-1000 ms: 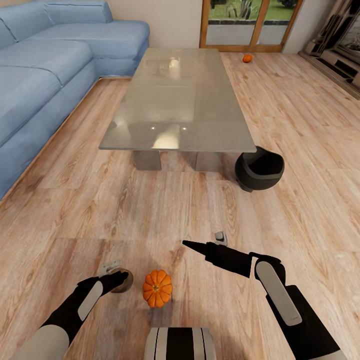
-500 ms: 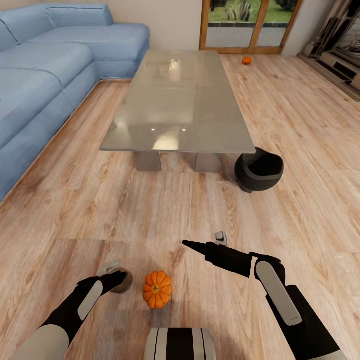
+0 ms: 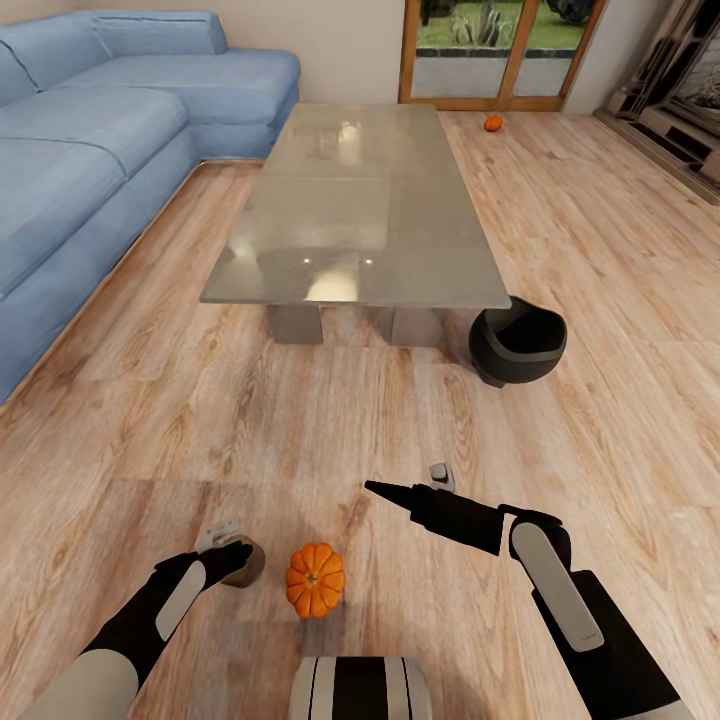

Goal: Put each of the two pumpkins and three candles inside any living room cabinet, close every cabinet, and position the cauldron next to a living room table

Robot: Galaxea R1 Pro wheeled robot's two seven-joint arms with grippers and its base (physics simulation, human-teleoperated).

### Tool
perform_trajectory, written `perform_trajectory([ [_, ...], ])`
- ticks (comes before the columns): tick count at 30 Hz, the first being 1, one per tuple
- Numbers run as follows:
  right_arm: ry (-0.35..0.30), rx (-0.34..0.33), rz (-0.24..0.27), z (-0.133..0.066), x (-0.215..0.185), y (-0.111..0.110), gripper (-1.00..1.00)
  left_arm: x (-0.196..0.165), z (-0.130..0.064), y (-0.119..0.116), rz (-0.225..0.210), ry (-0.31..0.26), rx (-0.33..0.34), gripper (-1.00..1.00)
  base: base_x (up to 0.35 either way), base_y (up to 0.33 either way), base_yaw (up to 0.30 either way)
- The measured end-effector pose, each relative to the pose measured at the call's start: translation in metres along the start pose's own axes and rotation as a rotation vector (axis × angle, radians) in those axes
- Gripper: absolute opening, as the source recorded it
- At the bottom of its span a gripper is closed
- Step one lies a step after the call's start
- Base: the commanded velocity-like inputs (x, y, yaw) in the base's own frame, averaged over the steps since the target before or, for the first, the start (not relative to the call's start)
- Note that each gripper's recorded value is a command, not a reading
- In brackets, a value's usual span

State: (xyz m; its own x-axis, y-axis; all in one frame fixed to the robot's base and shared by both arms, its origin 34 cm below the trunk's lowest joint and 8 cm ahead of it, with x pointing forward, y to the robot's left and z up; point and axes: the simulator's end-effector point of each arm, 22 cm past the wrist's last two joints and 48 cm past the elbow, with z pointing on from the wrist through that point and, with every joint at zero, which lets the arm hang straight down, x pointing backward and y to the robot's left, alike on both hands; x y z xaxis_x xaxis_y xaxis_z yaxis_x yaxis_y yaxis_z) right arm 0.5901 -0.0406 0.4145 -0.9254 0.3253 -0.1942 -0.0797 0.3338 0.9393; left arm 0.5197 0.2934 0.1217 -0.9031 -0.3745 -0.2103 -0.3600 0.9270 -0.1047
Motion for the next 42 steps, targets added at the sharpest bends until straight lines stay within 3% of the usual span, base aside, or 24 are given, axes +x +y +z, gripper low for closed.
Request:
perform_trajectory([
  [13,-0.014,-0.013,-0.036,-0.005,-0.007,0.02,1.0,-0.025,-0.018,-0.009,0.007,-0.05,0.022,-1.0,0.0,0.0,0.0],
  [17,-0.019,-0.017,-0.05,-0.007,-0.01,0.028,1.0,-0.061,-0.039,-0.024,0.017,-0.116,0.064,-1.0,0.0,0.0,0.0],
  [24,-0.029,-0.024,-0.076,-0.012,-0.015,0.041,1.0,-0.104,-0.094,-0.048,0.076,-0.103,0.144,-1.0,0.0,0.0,0.0],
  [29,-0.035,-0.027,-0.09,-0.015,-0.017,0.05,1.0,-0.114,-0.129,-0.038,0.025,-0.051,0.199,-1.0,-0.001,0.0,0.0],
  [34,-0.041,-0.032,-0.105,-0.017,-0.02,0.058,1.0,-0.129,-0.149,-0.012,-0.07,-0.051,0.205,-1.0,-0.194,0.0,0.0],
  [42,-0.049,-0.027,-0.113,-0.022,-0.022,0.065,1.0,-0.143,-0.17,-0.009,-0.093,-0.083,0.219,-1.0,-0.043,0.0,0.0],
])
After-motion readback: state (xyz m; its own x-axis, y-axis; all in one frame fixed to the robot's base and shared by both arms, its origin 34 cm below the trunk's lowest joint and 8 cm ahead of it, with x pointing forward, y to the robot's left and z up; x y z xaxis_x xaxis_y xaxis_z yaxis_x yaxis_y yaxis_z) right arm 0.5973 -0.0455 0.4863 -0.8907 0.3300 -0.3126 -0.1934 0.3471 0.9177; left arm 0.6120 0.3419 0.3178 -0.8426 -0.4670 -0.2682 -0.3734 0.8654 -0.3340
